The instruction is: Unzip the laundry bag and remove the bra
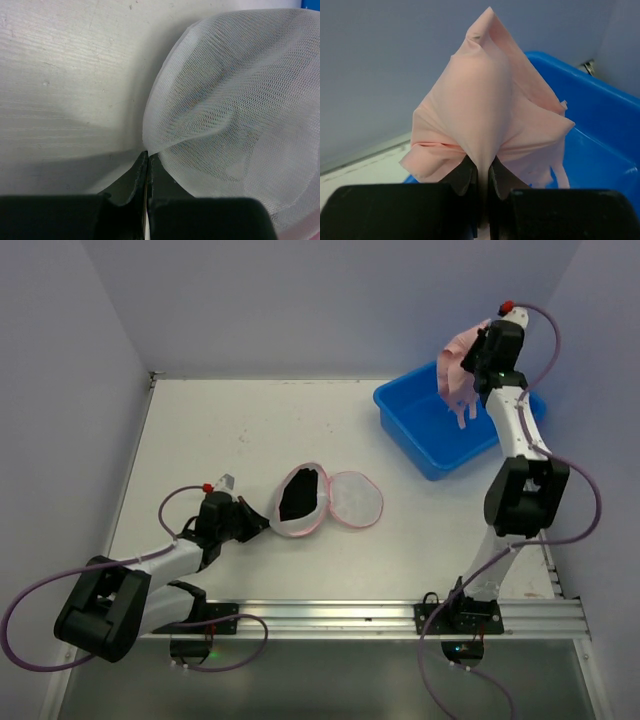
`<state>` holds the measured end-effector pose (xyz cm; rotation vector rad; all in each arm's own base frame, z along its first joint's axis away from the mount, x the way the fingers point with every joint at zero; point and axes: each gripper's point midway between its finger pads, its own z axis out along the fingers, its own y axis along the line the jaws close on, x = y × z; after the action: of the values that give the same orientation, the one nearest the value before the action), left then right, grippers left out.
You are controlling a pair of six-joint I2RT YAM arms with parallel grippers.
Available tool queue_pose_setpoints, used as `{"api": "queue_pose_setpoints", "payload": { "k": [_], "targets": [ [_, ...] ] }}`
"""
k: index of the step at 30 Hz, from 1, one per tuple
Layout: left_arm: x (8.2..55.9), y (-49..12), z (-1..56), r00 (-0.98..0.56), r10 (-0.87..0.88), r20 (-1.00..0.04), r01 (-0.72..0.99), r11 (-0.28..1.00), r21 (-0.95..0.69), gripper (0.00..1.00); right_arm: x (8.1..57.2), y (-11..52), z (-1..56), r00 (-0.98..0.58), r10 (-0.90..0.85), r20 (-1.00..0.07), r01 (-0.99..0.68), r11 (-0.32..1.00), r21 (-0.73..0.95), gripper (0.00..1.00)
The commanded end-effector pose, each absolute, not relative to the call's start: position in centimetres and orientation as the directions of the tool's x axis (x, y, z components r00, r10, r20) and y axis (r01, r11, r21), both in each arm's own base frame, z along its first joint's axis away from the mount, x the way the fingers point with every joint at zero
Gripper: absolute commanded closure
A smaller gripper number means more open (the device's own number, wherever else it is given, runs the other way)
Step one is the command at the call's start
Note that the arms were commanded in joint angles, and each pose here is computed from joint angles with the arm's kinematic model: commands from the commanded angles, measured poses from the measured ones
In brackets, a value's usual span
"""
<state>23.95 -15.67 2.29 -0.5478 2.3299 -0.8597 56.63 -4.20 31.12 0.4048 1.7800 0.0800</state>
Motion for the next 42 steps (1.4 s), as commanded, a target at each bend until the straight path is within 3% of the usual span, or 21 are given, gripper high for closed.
{"api": "queue_pose_setpoints", "payload": {
  "k": [1,7,13,14,17,20,22,27,34,38,42],
  "targets": [
    [23.8,-15.6,2.1,-0.743,-0.532,-0.407,-0.138,0.716,-0.684,1.00,58.3,-8.8,27.6,-0.214,0.356,-0.910,0.398,0.882,0.251,1.00],
    [23.7,-15.5,2.0,-0.743,-0.527,-0.413,-0.135,0.722,-0.679,1.00,59.2,-13.5,18.6,-0.358,0.385,-0.850,0.577,0.807,0.122,1.00],
    [24.0,-15.4,2.3,-0.742,-0.519,-0.424,-0.128,0.731,-0.670,1.00,59.5,-11.5,18.8,-0.408,0.387,-0.827,0.493,0.856,0.157,0.44],
    [24.0,-15.4,2.4,-0.741,-0.519,-0.425,-0.129,0.731,-0.670,1.00,59.1,-10.8,21.1,-0.381,0.383,-0.841,0.464,0.867,0.185,0.30],
    [24.3,-15.5,2.6,-0.741,-0.515,-0.432,-0.120,0.734,-0.669,1.00,57.8,-8.5,25.3,-0.329,0.348,-0.878,0.398,0.894,0.205,0.15],
    [24.6,-15.6,3.0,-0.740,-0.509,-0.440,-0.110,0.736,-0.667,1.00,56.3,-5.3,29.1,-0.303,0.309,-0.902,0.321,0.924,0.208,0.07],
    [24.6,-15.6,3.0,-0.744,-0.503,-0.439,-0.109,0.741,-0.663,1.00,55.0,-3.5,30.1,-0.331,0.291,-0.898,0.289,0.937,0.197,0.06],
    [25.1,-15.8,3.5,-0.742,-0.504,-0.442,-0.106,0.740,-0.664,1.00,48.7,10.3,31.5,-0.397,0.164,-0.903,-0.059,0.977,0.204,0.10],
    [25.2,-15.7,3.5,-0.749,-0.486,-0.451,-0.101,0.756,-0.647,1.00,34.8,29.2,26.3,-0.479,-0.026,-0.877,-0.528,0.807,0.264,0.18],
    [25.0,-15.7,3.3,-0.767,-0.467,-0.440,-0.103,0.767,-0.634,1.00,29.8,33.9,22.0,-0.486,-0.155,-0.860,-0.642,0.732,0.231,0.21],
    [24.9,-16.1,2.9,-0.799,-0.428,-0.422,-0.092,0.780,-0.618,1.00,28.3,35.7,18.4,-0.461,-0.274,-0.844,-0.684,0.716,0.141,0.23]
  ]
}}
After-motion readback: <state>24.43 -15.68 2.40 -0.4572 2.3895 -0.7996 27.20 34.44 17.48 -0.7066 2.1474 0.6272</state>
